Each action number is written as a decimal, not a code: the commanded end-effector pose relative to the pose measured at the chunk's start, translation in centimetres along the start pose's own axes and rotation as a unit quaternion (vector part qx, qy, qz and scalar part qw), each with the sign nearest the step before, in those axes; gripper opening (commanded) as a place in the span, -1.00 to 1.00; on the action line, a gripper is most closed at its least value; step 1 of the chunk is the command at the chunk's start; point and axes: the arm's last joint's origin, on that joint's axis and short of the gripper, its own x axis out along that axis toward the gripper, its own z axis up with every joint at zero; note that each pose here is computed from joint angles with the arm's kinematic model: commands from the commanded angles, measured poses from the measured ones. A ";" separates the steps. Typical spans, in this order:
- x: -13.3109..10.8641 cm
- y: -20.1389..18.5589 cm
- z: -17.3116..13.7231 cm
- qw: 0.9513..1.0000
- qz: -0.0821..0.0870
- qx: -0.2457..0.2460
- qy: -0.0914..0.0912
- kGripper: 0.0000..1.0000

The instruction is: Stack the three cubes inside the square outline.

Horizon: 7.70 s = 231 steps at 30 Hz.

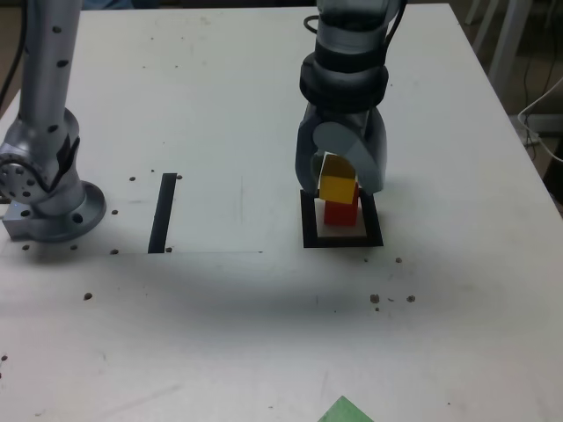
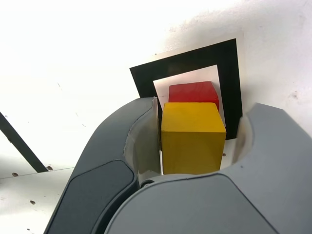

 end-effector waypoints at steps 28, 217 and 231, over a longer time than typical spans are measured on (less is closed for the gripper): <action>-3.8 -2.6 -3.2 1.000 0.012 0.019 -0.019 0.99; -4.4 -1.3 0.3 0.997 0.016 0.072 0.019 0.71; -6.6 -1.3 -2.5 0.997 0.020 0.071 0.003 0.99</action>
